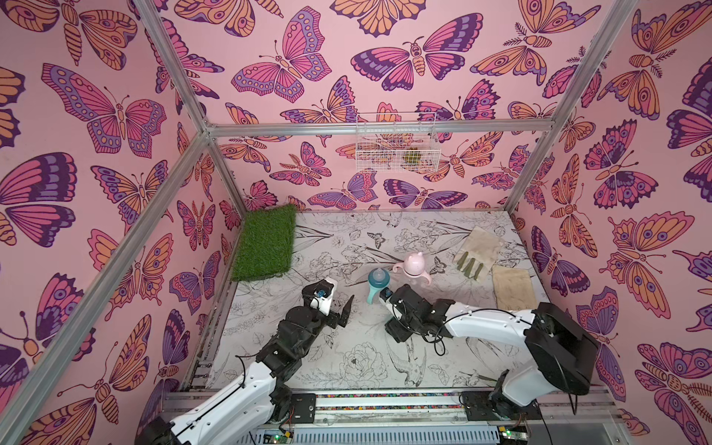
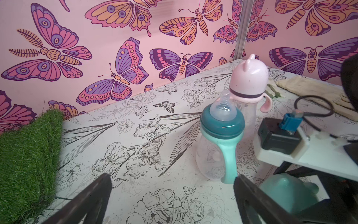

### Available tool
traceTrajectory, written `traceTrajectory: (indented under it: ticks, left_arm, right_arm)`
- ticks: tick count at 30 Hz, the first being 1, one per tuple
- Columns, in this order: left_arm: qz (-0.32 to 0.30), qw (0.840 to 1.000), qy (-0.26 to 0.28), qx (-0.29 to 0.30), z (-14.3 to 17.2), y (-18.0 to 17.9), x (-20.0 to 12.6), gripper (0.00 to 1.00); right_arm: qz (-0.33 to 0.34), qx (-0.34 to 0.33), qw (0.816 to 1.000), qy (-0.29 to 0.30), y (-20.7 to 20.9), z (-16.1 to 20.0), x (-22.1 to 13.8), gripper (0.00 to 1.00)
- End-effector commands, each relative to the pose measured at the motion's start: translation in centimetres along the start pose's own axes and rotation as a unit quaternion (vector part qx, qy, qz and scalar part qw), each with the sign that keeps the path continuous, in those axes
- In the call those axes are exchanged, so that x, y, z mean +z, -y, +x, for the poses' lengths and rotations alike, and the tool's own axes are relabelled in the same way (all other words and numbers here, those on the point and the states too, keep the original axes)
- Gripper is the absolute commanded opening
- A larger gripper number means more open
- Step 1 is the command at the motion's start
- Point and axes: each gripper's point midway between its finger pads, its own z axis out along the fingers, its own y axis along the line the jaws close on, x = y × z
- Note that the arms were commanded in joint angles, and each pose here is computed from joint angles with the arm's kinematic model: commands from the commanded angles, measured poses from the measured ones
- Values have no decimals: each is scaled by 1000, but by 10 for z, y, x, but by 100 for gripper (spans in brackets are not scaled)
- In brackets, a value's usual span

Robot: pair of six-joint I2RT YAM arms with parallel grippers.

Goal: Assemble the baby bottles
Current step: Pick up the lid from the center of the board, then close the lid on the baby bottle.

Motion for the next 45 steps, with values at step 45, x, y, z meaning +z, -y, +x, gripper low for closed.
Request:
traceTrajectory:
  ticks: [45]
  left_arm:
    - [6,1000,1,10,0,1,3,100]
  right_arm:
    - [13,-57,996,69,32,-186,-81,61]
